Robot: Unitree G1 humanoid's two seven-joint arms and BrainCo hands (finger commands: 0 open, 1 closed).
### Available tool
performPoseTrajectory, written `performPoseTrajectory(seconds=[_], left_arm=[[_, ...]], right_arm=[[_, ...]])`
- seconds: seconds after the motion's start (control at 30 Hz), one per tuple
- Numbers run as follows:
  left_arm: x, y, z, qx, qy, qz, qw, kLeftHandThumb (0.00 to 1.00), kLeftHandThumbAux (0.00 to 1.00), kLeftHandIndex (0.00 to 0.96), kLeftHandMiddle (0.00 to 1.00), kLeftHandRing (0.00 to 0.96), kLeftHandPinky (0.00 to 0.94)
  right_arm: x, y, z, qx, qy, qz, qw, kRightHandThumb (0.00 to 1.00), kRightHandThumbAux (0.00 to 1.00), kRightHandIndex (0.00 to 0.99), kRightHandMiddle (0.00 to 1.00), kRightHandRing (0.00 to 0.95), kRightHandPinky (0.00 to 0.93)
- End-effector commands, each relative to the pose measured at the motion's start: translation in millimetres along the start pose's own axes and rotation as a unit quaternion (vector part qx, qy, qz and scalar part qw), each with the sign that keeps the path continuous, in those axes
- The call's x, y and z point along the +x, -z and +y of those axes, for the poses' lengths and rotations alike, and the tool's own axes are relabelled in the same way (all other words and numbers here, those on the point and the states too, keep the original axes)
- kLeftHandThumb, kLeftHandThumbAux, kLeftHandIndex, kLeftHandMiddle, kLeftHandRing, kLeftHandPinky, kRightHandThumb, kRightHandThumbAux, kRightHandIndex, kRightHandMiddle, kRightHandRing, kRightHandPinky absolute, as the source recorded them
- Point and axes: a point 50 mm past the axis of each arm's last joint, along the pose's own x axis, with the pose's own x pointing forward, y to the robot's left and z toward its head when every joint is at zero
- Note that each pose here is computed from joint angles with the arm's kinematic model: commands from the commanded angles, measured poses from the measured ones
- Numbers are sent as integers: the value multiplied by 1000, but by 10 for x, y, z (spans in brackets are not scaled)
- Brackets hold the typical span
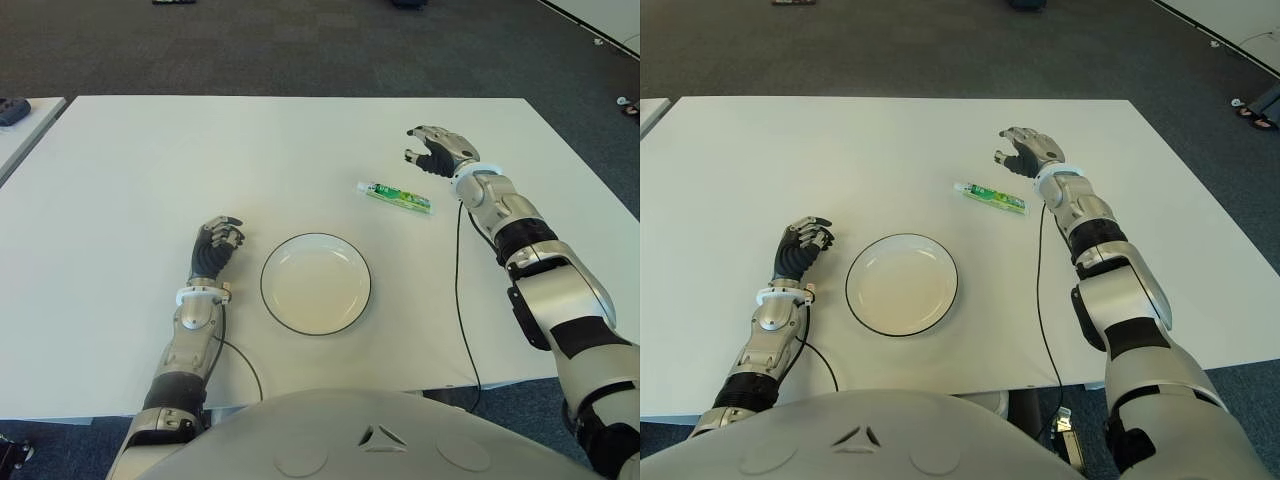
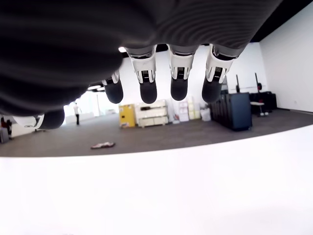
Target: Put the toothpaste on the table into the plate.
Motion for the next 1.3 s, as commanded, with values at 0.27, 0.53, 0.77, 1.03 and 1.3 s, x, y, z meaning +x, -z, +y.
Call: performPoseTrajectory(seconds=[0.27, 0.53, 0.77, 1.03, 1.3], left_arm=[[-57, 32, 14, -1, -18, 0, 1000, 694, 720, 433, 585, 573, 544], [-99, 36, 40, -7, -24, -4, 1000, 695, 720, 434, 583, 572, 545], [-116, 48, 70, -3, -30, -6, 1000, 694, 720, 433, 582, 575, 544], [-137, 51, 93, 10, -27, -10, 1000, 692, 720, 433, 585, 577, 546], [-164, 52, 102, 7, -27, -12, 1000, 693, 720, 433, 588, 576, 548]], right_arm=[[81, -112, 64, -52, -56, -18, 997, 571, 131, 0, 0, 0, 0], [77, -137, 184, -63, -86, -19, 994, 545, 124, 0, 0, 0, 0], [77, -190, 247, -72, -110, -32, 991, 533, 123, 0, 0, 0, 0], [61, -268, 398, -73, -136, -38, 987, 523, 132, 0, 0, 0, 0], [27, -307, 544, -76, -163, -40, 983, 533, 152, 0, 0, 0, 0]])
